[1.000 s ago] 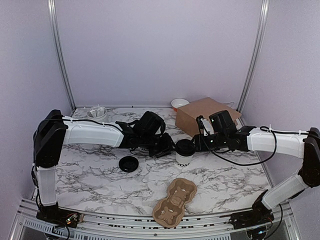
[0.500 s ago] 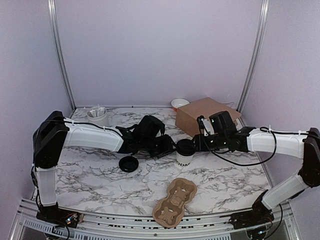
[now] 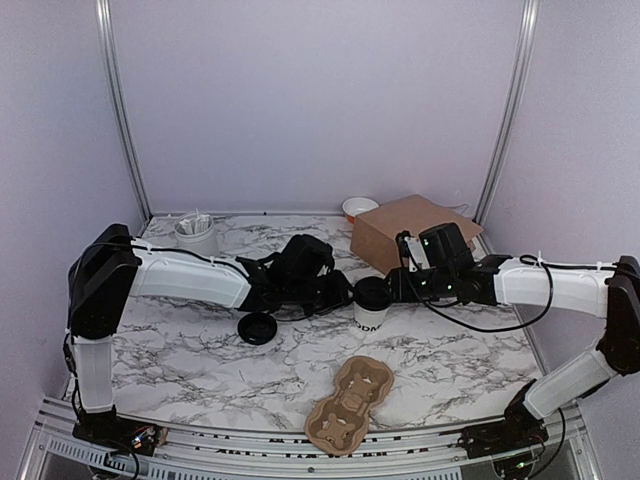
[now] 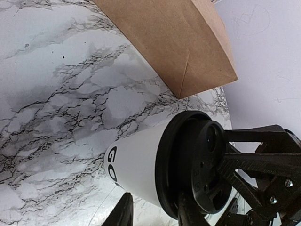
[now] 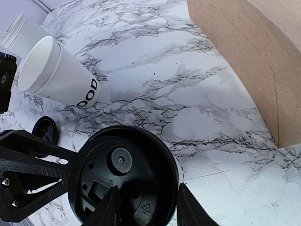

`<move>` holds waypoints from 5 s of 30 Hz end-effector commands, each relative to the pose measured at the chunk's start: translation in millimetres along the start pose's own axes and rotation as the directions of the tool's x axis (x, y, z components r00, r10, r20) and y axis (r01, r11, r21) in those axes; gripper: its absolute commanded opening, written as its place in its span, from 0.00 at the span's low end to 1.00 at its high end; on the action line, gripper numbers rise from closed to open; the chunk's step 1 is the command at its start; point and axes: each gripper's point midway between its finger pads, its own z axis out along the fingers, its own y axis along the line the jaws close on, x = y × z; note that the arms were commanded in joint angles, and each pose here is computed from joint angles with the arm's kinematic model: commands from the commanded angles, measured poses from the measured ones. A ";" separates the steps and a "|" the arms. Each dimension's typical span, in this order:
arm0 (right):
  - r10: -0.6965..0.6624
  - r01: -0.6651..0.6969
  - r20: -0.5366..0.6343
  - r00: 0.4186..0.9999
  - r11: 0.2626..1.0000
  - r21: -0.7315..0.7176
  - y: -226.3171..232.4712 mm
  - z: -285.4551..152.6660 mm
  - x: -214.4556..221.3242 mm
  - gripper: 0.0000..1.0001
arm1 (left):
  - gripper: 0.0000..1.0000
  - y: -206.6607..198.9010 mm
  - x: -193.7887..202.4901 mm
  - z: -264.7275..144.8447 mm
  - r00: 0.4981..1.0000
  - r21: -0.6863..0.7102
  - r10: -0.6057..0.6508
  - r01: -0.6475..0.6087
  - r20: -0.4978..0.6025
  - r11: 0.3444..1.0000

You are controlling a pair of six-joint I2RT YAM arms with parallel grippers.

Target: Pack the takeout coffee

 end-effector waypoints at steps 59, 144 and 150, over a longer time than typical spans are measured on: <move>0.303 -0.289 0.050 0.952 0.939 -0.187 12.0 -28.3 3.2 0.53 | 0.34 -31.1 -11.9 -24.5 0.970 -0.093 0.211 -0.223 -0.118 0.970; 0.124 -0.133 -0.074 0.990 0.984 -0.120 83.2 -21.3 28.8 0.69 | 0.38 -7.1 -23.9 -110.7 0.964 -0.066 0.265 -0.266 -0.019 0.962; 0.186 -0.196 -0.086 0.979 0.972 -0.132 103.4 -17.4 21.4 0.69 | 0.38 -5.7 -28.4 -108.0 0.965 -0.013 0.257 -0.259 -0.055 0.966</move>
